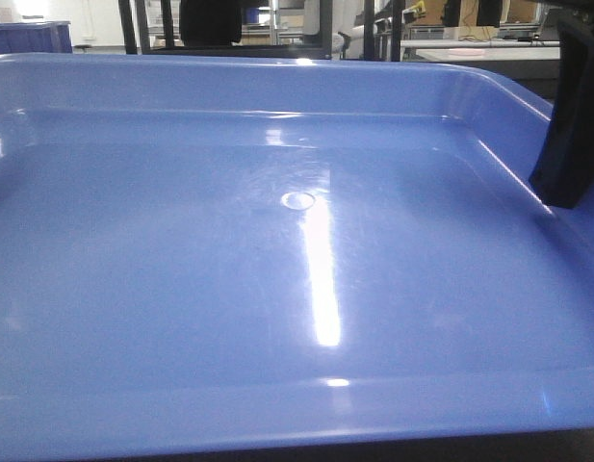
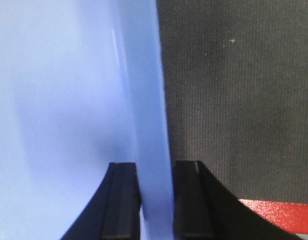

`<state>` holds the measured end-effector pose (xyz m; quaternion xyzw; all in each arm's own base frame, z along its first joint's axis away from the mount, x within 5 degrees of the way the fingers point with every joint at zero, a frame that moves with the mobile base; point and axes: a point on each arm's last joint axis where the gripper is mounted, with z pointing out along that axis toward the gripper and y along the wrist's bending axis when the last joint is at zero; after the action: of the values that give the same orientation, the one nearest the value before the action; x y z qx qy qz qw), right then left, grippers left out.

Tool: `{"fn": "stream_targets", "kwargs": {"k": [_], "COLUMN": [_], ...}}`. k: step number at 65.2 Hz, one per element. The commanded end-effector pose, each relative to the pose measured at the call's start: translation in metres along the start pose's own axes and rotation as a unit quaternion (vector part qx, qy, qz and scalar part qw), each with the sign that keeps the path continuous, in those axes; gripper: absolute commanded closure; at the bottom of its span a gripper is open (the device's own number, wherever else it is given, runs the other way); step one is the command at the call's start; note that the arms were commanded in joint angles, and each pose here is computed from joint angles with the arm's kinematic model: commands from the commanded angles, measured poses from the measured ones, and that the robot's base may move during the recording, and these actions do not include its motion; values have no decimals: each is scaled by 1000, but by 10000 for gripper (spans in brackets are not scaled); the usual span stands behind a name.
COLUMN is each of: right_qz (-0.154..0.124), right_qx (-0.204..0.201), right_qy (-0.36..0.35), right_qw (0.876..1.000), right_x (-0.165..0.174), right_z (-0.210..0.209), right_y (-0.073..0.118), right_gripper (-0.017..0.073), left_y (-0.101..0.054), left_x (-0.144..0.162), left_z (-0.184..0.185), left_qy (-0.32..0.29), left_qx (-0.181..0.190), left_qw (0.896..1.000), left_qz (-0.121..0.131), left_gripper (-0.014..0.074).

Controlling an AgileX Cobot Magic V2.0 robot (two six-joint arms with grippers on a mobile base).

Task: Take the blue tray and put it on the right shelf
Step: 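Hold the tray raised in both grippers while the base drives to the shelf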

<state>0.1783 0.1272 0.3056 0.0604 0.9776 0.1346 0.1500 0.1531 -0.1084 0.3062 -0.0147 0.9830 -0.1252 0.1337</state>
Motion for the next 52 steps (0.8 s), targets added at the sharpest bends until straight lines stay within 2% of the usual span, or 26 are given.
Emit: {"fn": "stream_targets", "kwargs": {"k": [1,52], "right_qz": [-3,-3], "right_qx": [-6,-6], "right_qy": [-41,-41], "right_qw": [999,999], "right_x": [-6,-6], "right_z": [-14,-14], "right_y": [-1,-1], "right_gripper": [347,347], "left_y": [1,1], "left_x": [-2,-2], "left_z": [-11,-11], "left_qy": [-21,-21], "left_qx": [-1,-1], "left_qw": [1000,1000], "left_qz": [4,4], "left_gripper": [590,590]}}
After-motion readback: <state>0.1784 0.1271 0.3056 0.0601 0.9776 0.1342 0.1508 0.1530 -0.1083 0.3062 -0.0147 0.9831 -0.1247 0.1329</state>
